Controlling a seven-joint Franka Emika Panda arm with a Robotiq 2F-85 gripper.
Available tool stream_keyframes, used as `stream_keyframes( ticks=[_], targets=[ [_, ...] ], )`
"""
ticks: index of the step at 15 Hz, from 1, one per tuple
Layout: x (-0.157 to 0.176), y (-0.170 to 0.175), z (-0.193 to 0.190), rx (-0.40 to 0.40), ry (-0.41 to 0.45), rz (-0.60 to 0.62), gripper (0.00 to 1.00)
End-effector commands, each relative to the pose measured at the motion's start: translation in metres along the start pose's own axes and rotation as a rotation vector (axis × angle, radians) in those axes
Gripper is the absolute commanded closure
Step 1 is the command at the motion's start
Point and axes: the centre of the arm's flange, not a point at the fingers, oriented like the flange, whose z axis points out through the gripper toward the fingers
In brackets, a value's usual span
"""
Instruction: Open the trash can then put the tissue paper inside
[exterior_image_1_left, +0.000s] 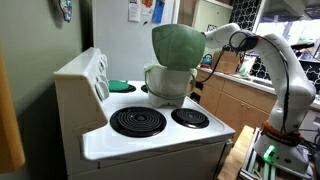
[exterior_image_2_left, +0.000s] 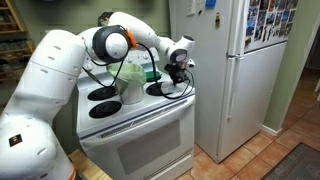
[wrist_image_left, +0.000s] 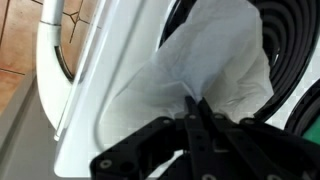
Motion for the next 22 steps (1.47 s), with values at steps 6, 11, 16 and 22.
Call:
stream_keyframes(
  ticks=[6, 11, 16, 22],
  targets=[
    [-0.030, -0.002, -0.075, 0.223, 0.068, -0.076, 1.00],
    [-0.061, -0.019, -0.139, 0.457, 0.013, -0.210, 1.00],
    [-0.091, -0.046, -0.177, 0.663, -0.156, -0.344, 1.00],
    [-0.106, -0.070, -0.203, 0.854, -0.148, -0.511, 1.00]
  ],
)
